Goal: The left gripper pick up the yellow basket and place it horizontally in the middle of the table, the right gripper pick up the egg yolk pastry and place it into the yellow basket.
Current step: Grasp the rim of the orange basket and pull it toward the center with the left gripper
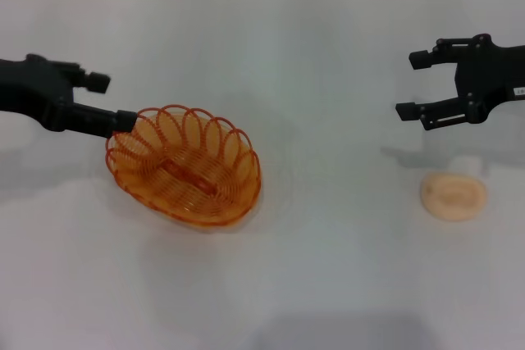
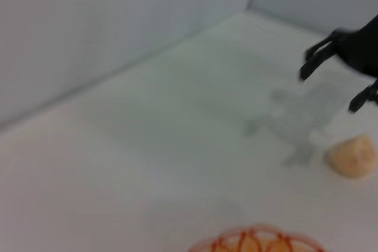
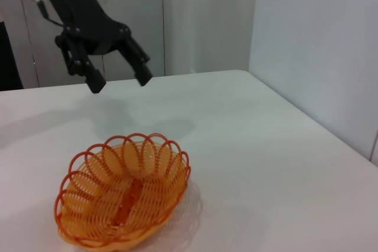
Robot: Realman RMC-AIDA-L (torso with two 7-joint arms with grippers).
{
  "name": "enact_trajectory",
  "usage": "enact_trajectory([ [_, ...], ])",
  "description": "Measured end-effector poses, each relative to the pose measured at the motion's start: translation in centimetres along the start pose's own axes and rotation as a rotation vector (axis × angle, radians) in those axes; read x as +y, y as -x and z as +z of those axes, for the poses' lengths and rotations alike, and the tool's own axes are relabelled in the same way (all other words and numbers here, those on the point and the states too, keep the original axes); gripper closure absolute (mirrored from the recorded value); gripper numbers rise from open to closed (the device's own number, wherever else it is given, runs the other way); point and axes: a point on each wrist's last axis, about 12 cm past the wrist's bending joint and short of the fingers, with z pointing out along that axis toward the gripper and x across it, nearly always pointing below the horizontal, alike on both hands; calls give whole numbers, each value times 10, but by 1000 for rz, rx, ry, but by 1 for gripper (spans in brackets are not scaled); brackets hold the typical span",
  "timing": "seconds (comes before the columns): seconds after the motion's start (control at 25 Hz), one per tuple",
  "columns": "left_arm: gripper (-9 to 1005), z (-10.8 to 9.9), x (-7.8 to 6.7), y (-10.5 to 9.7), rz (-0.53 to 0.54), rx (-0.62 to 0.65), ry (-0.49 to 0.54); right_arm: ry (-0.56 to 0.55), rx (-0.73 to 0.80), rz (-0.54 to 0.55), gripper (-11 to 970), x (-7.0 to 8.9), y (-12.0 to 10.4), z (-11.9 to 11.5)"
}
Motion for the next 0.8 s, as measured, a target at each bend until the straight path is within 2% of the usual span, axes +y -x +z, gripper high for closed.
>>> enact_trajectory([
  [0.2,123,-5,3,7,-249,125,84,3,2,-14,124,2,-3,-1],
  [0.36,123,-10,12,15,-349,193,172,6,-1,-25,124,3,-3,-1],
  [0.52,124,-7,21,22,-384,254,266,10,-3,-35,124,5,-4,1],
  [0.76,124,14,23,26,-369,311,264,20,-11,-41,124,7,-2,6],
  [0.8,124,27,26,27,-358,329,272,21,-12,-42,124,7,-2,7],
])
